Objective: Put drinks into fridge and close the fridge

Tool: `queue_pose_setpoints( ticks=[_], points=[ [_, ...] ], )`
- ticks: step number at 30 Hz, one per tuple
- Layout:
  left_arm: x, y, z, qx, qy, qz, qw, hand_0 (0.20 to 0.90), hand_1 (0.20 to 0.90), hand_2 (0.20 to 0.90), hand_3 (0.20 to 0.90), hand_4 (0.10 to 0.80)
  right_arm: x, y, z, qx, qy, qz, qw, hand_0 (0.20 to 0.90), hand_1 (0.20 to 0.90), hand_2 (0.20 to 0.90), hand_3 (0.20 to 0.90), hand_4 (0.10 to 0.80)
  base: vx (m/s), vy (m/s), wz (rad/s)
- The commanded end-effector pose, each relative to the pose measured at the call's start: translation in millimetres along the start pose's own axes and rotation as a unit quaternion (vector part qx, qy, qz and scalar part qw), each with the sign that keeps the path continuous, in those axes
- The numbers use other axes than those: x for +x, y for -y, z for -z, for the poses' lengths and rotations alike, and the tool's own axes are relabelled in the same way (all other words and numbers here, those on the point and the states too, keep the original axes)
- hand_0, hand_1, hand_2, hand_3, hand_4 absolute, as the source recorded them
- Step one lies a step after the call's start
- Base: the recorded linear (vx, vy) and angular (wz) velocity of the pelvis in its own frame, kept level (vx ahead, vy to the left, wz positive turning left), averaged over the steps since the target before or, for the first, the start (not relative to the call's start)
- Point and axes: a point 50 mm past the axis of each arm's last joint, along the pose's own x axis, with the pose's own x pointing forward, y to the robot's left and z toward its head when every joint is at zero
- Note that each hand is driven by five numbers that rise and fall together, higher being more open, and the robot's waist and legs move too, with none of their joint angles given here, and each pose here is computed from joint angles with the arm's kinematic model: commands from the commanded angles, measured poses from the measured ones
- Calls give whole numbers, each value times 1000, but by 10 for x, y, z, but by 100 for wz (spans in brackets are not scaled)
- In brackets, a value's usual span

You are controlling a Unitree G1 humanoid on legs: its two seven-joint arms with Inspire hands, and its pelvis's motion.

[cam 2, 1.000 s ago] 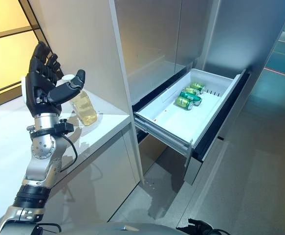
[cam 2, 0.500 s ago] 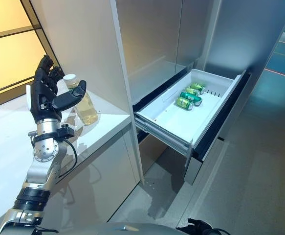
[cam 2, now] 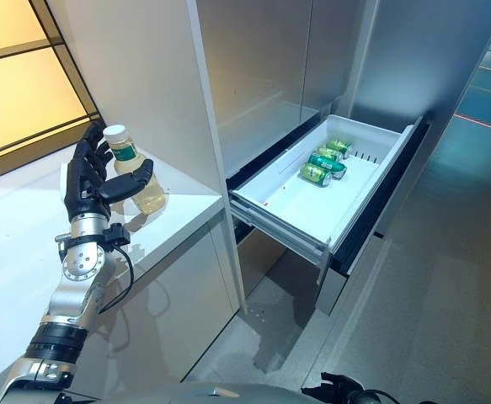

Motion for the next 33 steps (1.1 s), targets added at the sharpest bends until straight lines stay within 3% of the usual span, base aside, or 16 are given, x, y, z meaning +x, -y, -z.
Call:
queue_pose_setpoints(
  ticks=[1, 8, 21, 22, 23, 24, 33],
  points=[
    [336, -12, -512, 11, 120, -3, 993, 900, 900, 900, 900, 800, 7, -13, -28, -24, -7, -10, 1000, 900, 900, 900, 900, 800, 11, 7, -3],
    [430, -47, -514, 45, 116, -7, 992, 900, 900, 900, 900, 800, 4, -11, -6, -24, -9, -10, 1000, 900, 900, 900, 900, 800, 2, 1, 0],
    [528, -89, -555, 25, 111, -15, 993, 900, 900, 900, 900, 800, 0, -4, 14, -19, -10, -8, 1000, 900, 900, 900, 900, 800, 4, 2, -1],
    [540, -87, -565, 18, 112, -14, 993, 752, 752, 752, 727, 627, 0, -3, 14, -19, -9, -8, 1000, 900, 900, 900, 900, 800, 0, 0, 0],
    [549, -87, -575, 12, 112, -14, 994, 406, 406, 406, 324, 224, 0, -2, 13, -18, -9, -8, 1000, 900, 900, 900, 900, 800, 0, 0, 0],
    [553, -86, -582, 5, 113, -11, 993, 300, 300, 300, 200, 100, 1, -4, 8, -18, -8, -8, 1000, 900, 900, 900, 900, 800, 0, 0, 0],
    [537, -1, -608, -47, 114, 23, 992, 300, 300, 300, 200, 100, 1, -14, -21, -19, 1, -14, 1000, 900, 900, 900, 900, 800, 5, 2, -2]
  ],
)
